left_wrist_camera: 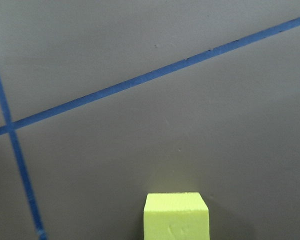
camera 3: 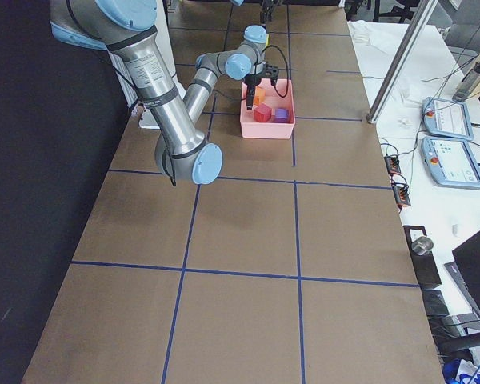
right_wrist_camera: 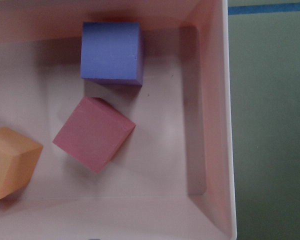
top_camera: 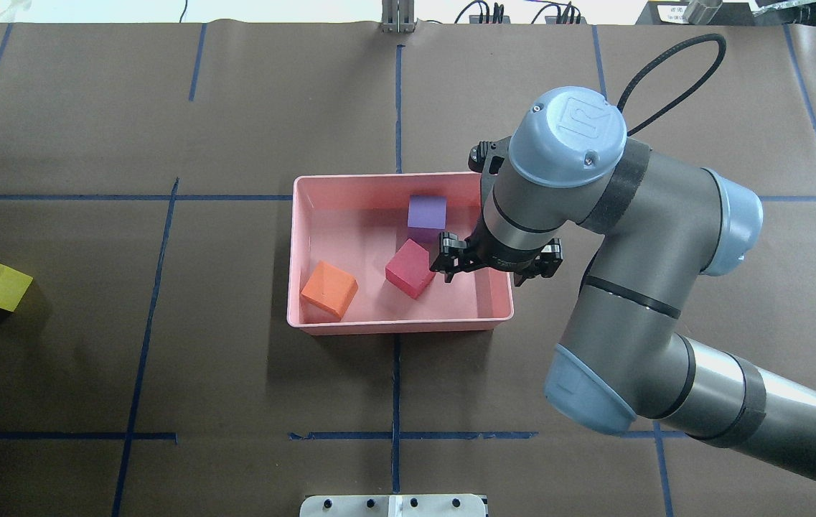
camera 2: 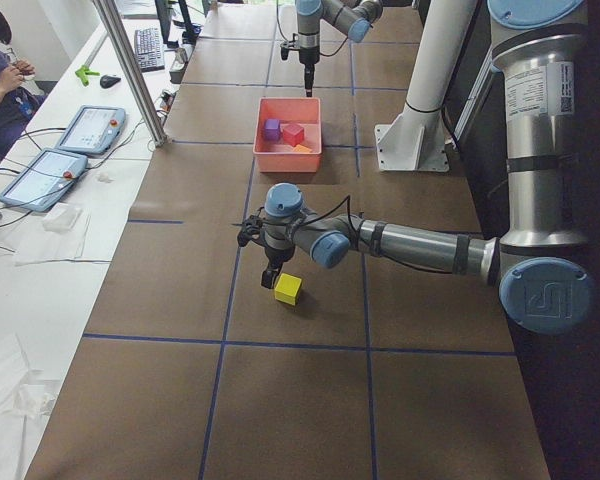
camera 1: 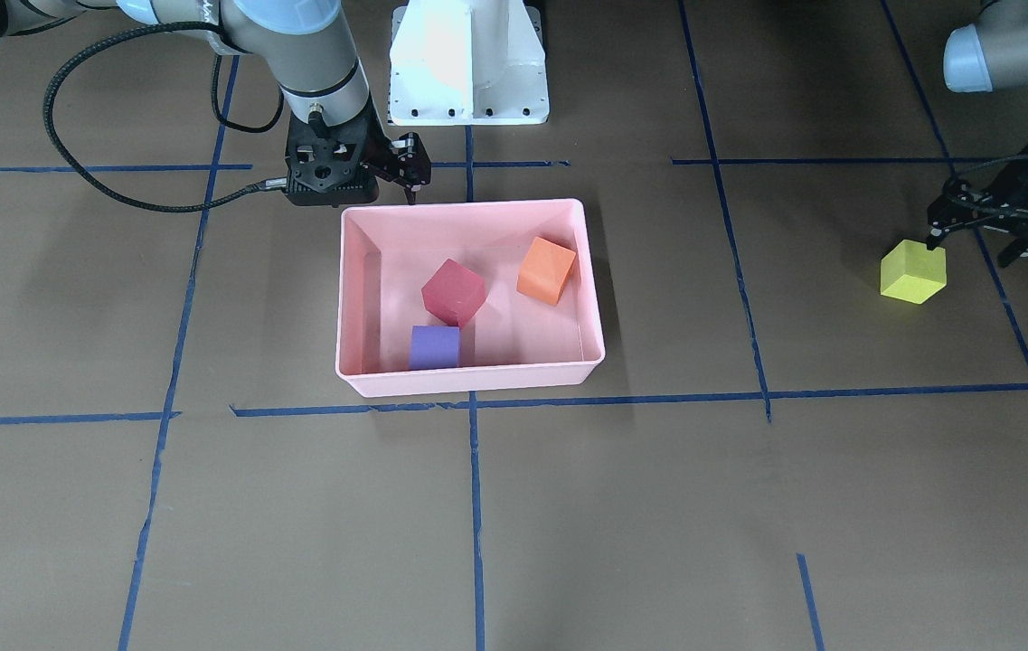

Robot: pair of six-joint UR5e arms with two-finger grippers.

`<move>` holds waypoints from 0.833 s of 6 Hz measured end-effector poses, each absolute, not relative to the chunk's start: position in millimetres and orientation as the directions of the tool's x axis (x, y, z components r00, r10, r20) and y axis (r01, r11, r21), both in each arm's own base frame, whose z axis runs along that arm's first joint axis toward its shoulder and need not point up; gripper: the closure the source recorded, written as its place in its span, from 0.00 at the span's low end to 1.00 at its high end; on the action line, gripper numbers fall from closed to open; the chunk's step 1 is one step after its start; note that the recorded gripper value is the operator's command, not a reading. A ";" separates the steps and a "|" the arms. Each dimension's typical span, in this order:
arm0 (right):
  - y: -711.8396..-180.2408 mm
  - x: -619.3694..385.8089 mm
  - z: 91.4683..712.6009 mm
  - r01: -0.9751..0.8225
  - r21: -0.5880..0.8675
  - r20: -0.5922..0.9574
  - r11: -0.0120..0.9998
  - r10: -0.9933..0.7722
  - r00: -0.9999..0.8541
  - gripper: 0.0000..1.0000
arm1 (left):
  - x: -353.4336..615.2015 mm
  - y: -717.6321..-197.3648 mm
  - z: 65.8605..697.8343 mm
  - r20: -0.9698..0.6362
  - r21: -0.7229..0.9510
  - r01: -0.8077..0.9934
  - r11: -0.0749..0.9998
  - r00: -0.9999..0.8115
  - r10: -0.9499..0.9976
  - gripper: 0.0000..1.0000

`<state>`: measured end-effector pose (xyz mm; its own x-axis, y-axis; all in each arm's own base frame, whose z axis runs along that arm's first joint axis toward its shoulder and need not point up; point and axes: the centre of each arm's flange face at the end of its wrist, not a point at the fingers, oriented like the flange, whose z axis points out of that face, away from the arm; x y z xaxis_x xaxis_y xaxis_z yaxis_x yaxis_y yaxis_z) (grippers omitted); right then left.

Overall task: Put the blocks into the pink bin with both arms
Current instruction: 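Grasp the yellow cube with the left gripper while the right gripper hovers over the bin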

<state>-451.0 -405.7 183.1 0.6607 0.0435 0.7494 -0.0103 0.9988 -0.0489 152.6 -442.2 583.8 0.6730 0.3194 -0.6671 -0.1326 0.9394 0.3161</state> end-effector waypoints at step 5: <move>-404.7 -448.5 191.3 -0.011 -0.053 0.744 0.999 0.047 0.667 0.00 | 183.7 -423.9 603.7 -0.672 0.290 -0.136 0.947 0.676 0.303 0.00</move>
<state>-448.5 -404.7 191.3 0.6668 0.0471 0.7437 -0.0109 0.9985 -0.0534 183.7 -423.9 603.7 0.6756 0.3031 -0.6721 -0.1361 0.9472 0.2902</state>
